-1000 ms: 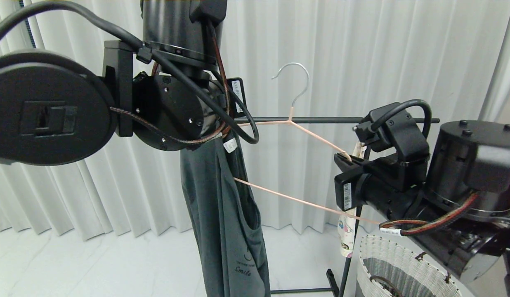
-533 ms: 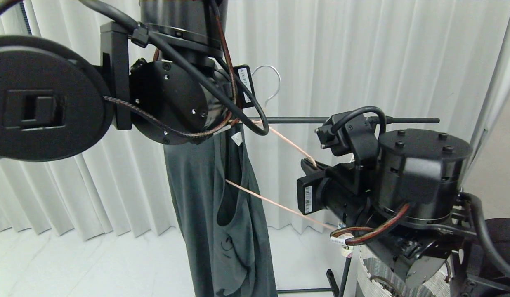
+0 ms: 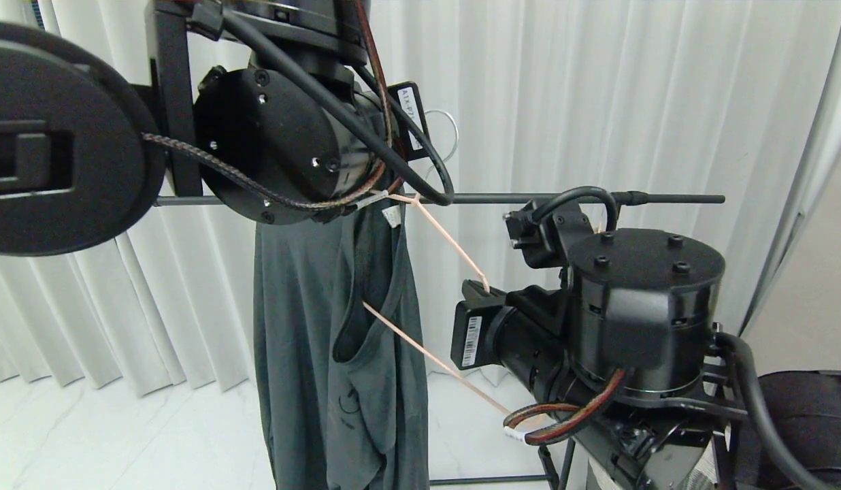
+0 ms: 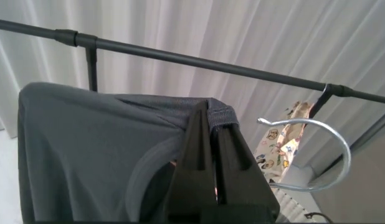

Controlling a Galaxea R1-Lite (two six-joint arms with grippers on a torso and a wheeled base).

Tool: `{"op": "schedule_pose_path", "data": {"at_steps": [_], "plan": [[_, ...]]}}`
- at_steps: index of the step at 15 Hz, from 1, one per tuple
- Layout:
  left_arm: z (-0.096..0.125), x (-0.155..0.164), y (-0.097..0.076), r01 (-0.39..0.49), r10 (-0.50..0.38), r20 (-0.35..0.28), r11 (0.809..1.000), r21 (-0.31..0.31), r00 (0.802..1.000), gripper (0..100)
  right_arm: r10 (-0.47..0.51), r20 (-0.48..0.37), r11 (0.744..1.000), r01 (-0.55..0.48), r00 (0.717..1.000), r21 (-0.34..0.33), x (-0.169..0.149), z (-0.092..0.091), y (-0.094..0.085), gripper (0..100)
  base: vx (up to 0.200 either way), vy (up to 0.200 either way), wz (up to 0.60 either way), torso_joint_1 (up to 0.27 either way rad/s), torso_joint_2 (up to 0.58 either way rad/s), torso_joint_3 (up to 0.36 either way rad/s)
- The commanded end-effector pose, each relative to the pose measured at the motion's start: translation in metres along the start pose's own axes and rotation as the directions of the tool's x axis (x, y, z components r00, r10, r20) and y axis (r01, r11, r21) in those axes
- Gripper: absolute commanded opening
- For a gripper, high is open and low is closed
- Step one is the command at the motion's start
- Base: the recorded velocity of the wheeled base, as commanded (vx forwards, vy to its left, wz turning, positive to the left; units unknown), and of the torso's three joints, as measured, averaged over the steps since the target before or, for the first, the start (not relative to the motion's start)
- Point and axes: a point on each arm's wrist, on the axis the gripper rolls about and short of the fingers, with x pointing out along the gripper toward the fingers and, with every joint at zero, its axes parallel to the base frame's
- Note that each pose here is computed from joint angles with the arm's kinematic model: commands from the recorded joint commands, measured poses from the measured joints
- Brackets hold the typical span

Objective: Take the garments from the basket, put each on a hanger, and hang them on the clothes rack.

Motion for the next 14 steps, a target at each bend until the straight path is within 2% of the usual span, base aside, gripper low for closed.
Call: {"op": "schedule_pose_path", "data": {"at_steps": [1, 3, 5, 6, 9, 12, 14], "plan": [[0.001, -0.002, 0.000, 0.004, -0.004, 0.002, 1.000, -0.003, 1.000, 0, 0.015, -0.011, 0.998, -0.014, 1.000, 0.060, 0.000, 0.009, 0.011, 0, 0.000, 0.000, 0.00, 0.000, 0.00, 0.000], [0.003, -0.003, 0.001, 0.003, -0.003, 0.006, 1.000, -0.006, 1.000, 0, 0.032, -0.028, 0.993, -0.029, 0.999, 0.118, -0.004, 0.016, 0.017, 0, 0.000, 0.000, 0.00, 0.000, 0.00, 0.000], [0.004, -0.004, 0.002, 0.003, -0.003, 0.008, 1.000, -0.009, 1.000, 0, 0.027, -0.052, 0.992, -0.020, 0.998, 0.128, -0.006, 0.014, 0.016, 0, 0.000, 0.000, 0.00, 0.000, 0.00, 0.000], [0.004, -0.004, 0.002, 0.003, -0.003, 0.009, 1.000, -0.010, 1.000, 0, 0.021, -0.057, 0.992, -0.013, 0.998, 0.126, -0.005, 0.014, 0.015, 0, 0.000, 0.000, 0.00, 0.000, 0.00, 0.000], [0.007, -0.005, 0.008, -0.008, 0.008, 0.013, 1.000, -0.011, 1.000, 0, -0.056, -0.046, 0.989, 0.062, 0.997, 0.133, 0.002, 0.023, -0.009, 0, 0.000, 0.000, 0.00, 0.000, 0.00, 0.000], [0.008, -0.005, 0.009, -0.010, 0.010, 0.016, 1.000, -0.015, 1.000, 0, -0.059, -0.039, 0.987, 0.065, 0.997, 0.150, -0.002, 0.027, -0.013, 0, 0.000, 0.000, 0.00, 0.000, 0.00, 0.000], [0.010, -0.013, 0.005, 0.018, -0.018, 0.021, 1.000, -0.018, 1.000, 0, -0.057, -0.034, 0.986, 0.062, 0.998, 0.152, -0.002, 0.028, -0.013, 0, 0.000, 0.000, 0.00, 0.000, 0.00, 0.000]]}}
